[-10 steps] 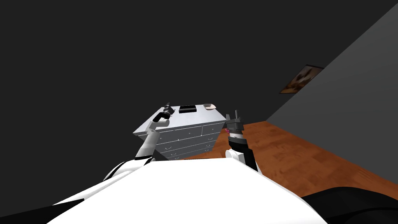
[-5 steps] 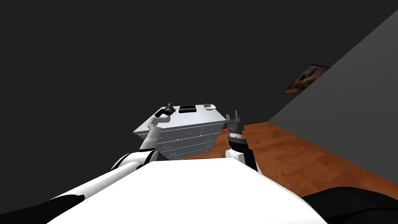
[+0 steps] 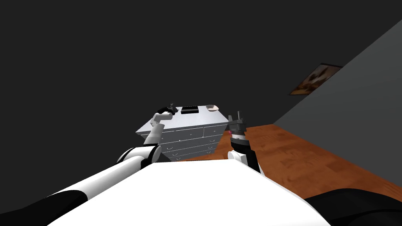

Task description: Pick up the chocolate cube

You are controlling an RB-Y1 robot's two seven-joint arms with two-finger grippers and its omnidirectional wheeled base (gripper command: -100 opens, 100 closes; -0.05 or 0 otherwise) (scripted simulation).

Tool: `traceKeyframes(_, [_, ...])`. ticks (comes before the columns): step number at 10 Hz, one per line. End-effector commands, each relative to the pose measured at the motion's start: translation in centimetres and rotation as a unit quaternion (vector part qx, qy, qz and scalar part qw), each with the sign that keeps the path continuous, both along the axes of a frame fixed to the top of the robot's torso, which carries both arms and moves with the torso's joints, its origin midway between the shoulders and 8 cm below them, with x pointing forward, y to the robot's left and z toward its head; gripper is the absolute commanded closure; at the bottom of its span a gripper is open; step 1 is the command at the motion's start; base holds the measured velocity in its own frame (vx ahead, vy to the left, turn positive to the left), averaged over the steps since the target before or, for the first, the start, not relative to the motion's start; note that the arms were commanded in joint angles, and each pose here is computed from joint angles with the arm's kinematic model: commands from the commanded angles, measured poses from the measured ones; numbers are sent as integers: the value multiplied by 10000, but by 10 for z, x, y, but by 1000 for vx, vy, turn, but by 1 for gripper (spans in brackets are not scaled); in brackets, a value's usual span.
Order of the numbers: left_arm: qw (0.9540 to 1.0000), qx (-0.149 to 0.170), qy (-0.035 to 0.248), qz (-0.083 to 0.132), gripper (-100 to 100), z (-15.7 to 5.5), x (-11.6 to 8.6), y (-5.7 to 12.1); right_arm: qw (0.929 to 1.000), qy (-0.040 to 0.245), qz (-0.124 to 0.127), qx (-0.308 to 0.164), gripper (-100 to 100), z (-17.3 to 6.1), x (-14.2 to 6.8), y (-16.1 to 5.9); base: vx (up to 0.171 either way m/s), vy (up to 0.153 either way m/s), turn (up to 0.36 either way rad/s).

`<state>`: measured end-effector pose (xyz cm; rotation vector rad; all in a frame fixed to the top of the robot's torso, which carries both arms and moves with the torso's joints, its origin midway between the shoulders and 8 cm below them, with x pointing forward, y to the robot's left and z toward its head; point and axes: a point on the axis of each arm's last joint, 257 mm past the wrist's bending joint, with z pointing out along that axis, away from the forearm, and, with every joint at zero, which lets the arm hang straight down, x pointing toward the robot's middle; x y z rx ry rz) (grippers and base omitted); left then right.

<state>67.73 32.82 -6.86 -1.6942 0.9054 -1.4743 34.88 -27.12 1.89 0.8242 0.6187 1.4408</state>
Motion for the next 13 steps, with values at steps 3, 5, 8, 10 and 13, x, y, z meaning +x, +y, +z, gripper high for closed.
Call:
traceKeyframes(3, [9985, -323, 428, 49, -100, -7, 11, -1, 10000, 0, 0, 0, 0, 0, 0, 0, 3, -15, 39])
traceKeyframes(5, [9964, -516, 675, 87, -100, -9, 16, -1, 10000, 0, 0, 0, 0, 0, 0, 0, 7, -19, 85])
traceKeyframes(8, [9923, -711, 1011, 122, -100, -13, 21, -5, 10000, 0, 0, 0, 0, 0, 0, 0, 5, -10, 39])
traceKeyframes(10, [9880, -884, 1254, 164, -100, -15, 24, -7, 10000, 0, 0, 0, 0, 0, 0, 0, 8, -14, 67])
traceKeyframes(13, [9810, -1055, 1613, 210, -100, -19, 25, -11, 10000, 0, 0, 0, 0, 0, 0, 0, 3, -7, 53])
